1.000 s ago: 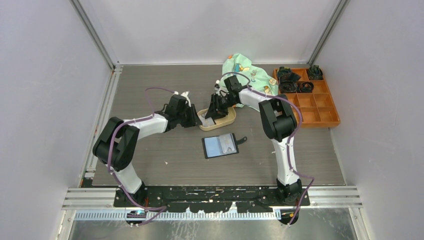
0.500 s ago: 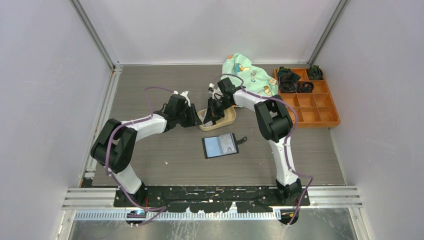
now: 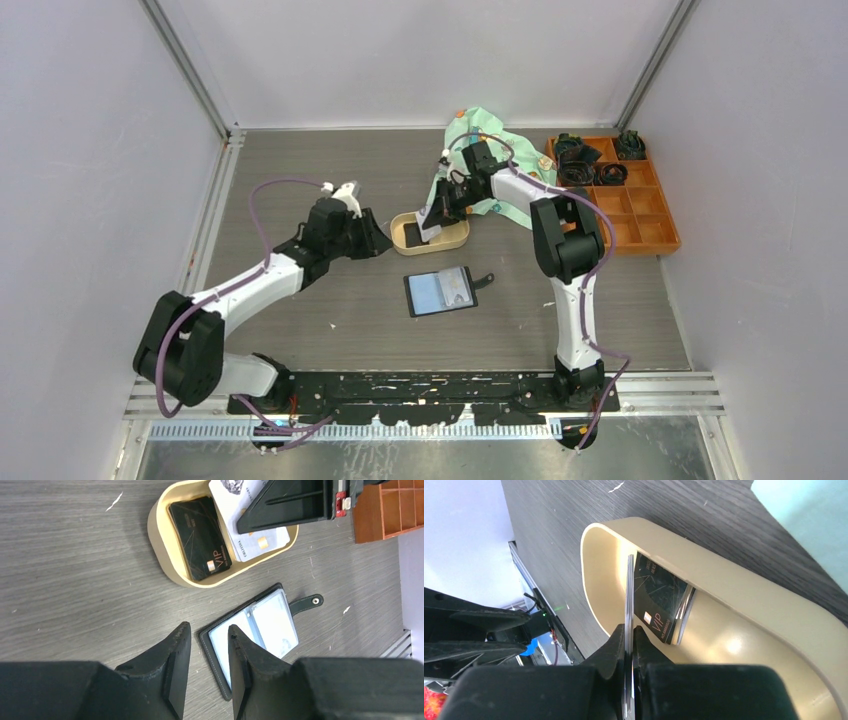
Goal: Put the credit cards into the card holder
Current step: Pick up the credit card from the storage box.
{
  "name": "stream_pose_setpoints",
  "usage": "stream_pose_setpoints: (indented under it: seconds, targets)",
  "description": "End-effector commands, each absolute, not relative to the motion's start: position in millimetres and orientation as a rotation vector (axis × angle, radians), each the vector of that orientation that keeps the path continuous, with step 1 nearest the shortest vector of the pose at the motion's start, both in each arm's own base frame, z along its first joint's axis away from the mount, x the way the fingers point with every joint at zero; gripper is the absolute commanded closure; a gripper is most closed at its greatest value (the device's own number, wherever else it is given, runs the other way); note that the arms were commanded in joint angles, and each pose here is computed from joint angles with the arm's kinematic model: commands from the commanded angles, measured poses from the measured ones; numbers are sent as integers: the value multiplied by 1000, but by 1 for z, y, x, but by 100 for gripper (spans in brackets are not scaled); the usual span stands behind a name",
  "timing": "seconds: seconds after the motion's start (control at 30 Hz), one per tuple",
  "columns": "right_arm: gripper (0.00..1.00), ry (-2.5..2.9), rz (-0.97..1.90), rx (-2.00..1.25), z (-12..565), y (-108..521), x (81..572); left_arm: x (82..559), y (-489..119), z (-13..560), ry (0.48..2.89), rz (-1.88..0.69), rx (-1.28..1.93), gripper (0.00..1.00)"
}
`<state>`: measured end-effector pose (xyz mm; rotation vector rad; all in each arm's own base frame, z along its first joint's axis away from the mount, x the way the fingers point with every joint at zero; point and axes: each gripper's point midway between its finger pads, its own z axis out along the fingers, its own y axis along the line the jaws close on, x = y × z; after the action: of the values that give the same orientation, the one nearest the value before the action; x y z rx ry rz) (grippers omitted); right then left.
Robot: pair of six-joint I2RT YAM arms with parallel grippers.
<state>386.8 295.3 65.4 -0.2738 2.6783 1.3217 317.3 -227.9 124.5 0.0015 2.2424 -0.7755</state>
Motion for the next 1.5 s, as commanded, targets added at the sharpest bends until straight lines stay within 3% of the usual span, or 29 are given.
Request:
stream_pose_setpoints:
  seconds: [0.0,0.53,1.0,1.07,1.23,1.47]
  targets:
    - [89,2589,1366,-378,93,304,385,315,-221,136,2175,-783,-16,66]
    - [75,2653,1330,-358,73,301,384,304,-218,124,2192,-800,-37,65]
    - [75,2648,1343,-335,78,298,385,303,-218,126,2187,-806,-36,65]
    - [78,2651,1339,-323,77,297,386,302,-218,127,2187,-808,-37,65]
    - [98,2660,1278,-316,75,291,390,302,-218,128,2184,-812,-37,65]
    - [99,2608,1210,-374,97,274,389,297,-224,146,2130,-883,-8,65]
